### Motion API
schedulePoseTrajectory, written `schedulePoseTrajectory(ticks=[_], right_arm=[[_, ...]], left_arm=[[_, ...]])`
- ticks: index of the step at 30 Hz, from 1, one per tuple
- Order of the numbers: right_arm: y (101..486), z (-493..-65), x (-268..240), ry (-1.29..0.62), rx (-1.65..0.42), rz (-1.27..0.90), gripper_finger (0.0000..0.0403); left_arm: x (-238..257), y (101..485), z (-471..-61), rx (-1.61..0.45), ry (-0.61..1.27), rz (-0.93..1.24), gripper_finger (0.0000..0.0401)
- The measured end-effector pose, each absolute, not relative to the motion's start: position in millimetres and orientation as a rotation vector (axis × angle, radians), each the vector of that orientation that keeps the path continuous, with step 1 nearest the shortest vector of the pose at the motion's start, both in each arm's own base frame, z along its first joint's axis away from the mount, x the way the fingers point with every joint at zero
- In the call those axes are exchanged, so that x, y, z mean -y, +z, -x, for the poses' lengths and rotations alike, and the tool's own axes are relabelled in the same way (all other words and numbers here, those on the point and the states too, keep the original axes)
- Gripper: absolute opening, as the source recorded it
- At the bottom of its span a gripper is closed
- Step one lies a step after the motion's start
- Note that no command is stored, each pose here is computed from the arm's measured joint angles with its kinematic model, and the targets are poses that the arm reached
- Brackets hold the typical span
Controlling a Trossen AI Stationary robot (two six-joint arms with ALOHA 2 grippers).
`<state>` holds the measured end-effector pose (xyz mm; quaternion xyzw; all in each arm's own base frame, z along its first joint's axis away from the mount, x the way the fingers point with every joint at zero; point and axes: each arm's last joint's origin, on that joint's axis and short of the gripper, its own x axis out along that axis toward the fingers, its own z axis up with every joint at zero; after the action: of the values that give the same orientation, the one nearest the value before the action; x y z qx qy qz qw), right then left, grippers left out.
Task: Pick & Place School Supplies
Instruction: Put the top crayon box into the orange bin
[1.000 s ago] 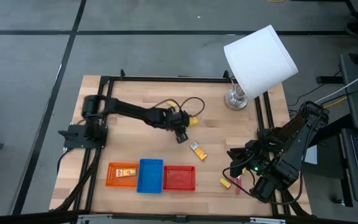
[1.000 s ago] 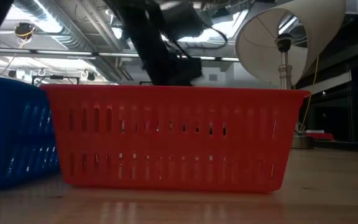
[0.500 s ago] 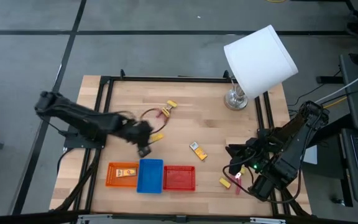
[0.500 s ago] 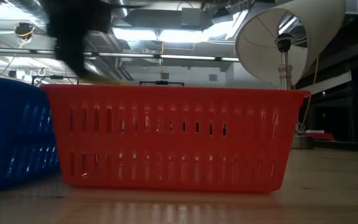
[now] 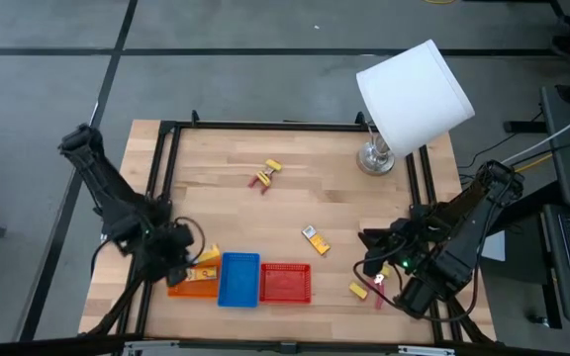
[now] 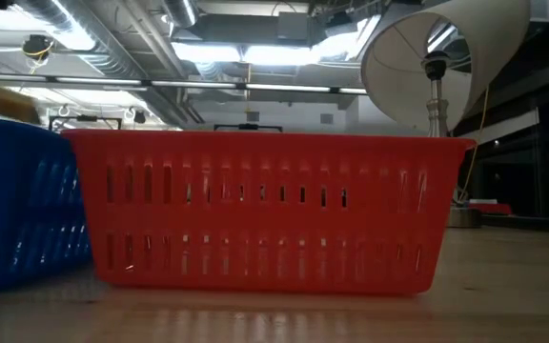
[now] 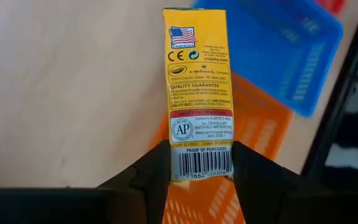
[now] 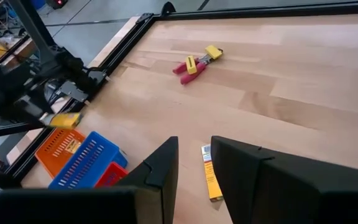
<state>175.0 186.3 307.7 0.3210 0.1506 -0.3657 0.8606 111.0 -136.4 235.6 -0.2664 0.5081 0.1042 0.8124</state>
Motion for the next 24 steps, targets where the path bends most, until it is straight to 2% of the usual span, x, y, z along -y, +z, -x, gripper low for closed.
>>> schedulePoseTrajectory(ticks=[12,24], right_arm=[[307.7,-180.2,-182.2,-0.79,-0.306,-0.686,0.0098],[307.8,-180.6,-182.4,-0.788,-0.305,-0.687,0.0098]], left_arm=[[178.3,208.2,-103.0,-1.105,0.238,0.546,0.0159],[194.6,179.1,-101.6,-1.145,0.302,0.401,0.0173]])
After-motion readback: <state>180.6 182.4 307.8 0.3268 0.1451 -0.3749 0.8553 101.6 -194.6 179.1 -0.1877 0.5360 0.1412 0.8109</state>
